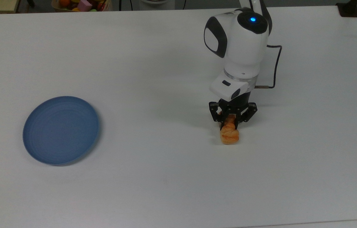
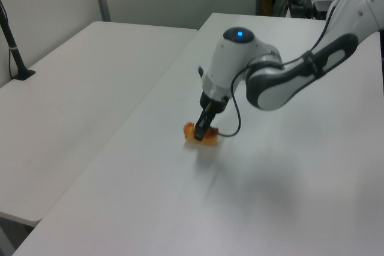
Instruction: Put the bread on the table
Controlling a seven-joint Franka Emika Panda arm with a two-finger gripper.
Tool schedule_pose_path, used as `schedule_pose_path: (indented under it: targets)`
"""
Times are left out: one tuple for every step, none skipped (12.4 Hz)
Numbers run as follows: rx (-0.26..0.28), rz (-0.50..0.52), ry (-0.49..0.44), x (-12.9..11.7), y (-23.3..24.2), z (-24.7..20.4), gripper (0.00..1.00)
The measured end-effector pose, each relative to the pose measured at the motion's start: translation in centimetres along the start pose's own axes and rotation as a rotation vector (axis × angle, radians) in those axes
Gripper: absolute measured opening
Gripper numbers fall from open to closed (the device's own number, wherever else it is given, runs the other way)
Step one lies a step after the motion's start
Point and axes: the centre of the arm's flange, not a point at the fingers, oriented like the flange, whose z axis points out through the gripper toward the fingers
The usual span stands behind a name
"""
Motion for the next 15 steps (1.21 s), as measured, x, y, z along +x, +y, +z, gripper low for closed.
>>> schedule_pose_path:
  targets:
    - [0.006, 0.022, 0.012, -0.2, -0.5, 0.8, 0.42]
    - [0.012, 0.047, 0.024, -0.1, -0.7, 0.8, 0.45]
    - [0.013, 0.064, 0.026, 0.0, -0.7, 0.9, 0.45]
    - [0.013, 0.075, 0.026, 0.0, -0.7, 0.9, 0.54]
    - [0.012, 0.078, 0.025, -0.1, -0.7, 1.1, 0.68]
    - [0.010, 0.073, 0.028, 0.0, -0.7, 1.0, 0.81]
    - [0.006, 0.064, 0.037, 0.2, -0.8, 0.8, 0.97]
    - [0.008, 0.061, 0.048, 0.5, -0.9, 0.3, 1.00]
    - [0.012, 0.063, 0.056, 0.8, -0.9, -0.2, 1.00]
    - [0.019, 0.067, 0.074, 1.4, -0.8, -1.4, 1.00]
    - [0.016, 0.074, 0.077, 2.0, -0.5, -2.8, 1.00]
    - [0.006, 0.082, 0.069, 2.6, 0.3, -4.6, 1.00]
    - [-0.008, 0.086, 0.058, 3.3, 1.4, -6.8, 1.00]
    - [-0.019, 0.082, 0.049, 3.7, 2.5, -8.4, 1.00]
    - [-0.039, 0.063, 0.023, 4.1, 4.6, -11.0, 1.00]
